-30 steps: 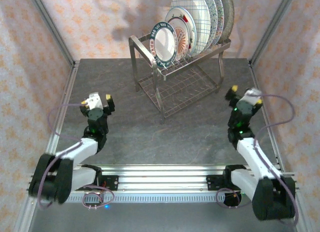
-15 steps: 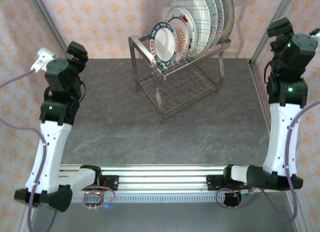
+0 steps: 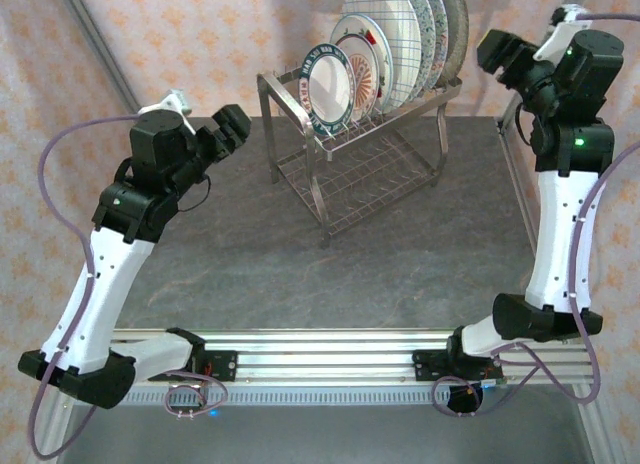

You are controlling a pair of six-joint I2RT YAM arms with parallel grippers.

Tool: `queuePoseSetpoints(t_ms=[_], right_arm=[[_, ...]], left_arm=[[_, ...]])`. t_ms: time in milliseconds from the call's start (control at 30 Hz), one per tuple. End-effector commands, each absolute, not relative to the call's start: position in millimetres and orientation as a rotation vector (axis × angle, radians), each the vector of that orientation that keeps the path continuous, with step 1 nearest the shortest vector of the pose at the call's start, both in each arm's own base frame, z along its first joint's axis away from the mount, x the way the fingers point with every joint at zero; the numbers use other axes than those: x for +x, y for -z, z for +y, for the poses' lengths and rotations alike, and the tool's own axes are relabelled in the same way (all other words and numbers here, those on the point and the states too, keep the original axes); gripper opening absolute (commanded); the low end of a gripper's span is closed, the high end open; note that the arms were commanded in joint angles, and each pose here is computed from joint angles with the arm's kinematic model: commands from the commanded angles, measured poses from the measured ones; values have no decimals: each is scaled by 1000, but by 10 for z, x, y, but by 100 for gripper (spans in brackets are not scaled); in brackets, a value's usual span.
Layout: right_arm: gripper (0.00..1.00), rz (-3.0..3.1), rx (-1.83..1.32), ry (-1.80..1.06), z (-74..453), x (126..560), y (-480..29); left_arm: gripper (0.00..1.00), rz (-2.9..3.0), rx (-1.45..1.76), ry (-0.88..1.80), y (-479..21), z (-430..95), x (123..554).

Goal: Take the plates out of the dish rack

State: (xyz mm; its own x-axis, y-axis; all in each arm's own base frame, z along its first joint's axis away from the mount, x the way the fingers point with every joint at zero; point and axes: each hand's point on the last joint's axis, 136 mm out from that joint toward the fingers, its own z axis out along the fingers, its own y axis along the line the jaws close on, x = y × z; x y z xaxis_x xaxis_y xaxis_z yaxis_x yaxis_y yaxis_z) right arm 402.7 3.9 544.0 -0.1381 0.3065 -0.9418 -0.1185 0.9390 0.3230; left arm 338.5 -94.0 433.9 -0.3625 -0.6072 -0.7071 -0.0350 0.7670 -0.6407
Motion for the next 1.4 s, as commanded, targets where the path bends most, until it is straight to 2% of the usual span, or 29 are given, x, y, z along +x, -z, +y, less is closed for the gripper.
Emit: queuePoseSetpoints(t_ms=[0, 233, 367, 500, 667, 1167, 1367], right_arm=[[80, 1750, -154, -244, 217, 4033, -5167], [73, 1734, -272, -170, 204, 4261, -5072], [63, 1715, -344, -179, 262, 4363, -5054], [61, 1702, -368, -198, 269, 4509, -5061], [52, 1688, -374, -211, 271, 4654, -5078], [45, 1640, -397, -281, 356, 4886, -5125], [43, 1619, -422, -309, 433, 4969, -5134]], left_arm=[[99, 1871, -300, 713, -4497, -1168, 3193], [99, 1838, -184, 765, -4616, -1309, 3081], [99, 1828, -140, 773, -4643, -1343, 3047], [99, 1805, -114, 795, -4685, -1369, 3007], [99, 1778, -90, 825, -4757, -1399, 2961], [99, 1372, -37, 1008, -5427, -1413, 2753], [99, 1356, -22, 1020, -5506, -1434, 2744]])
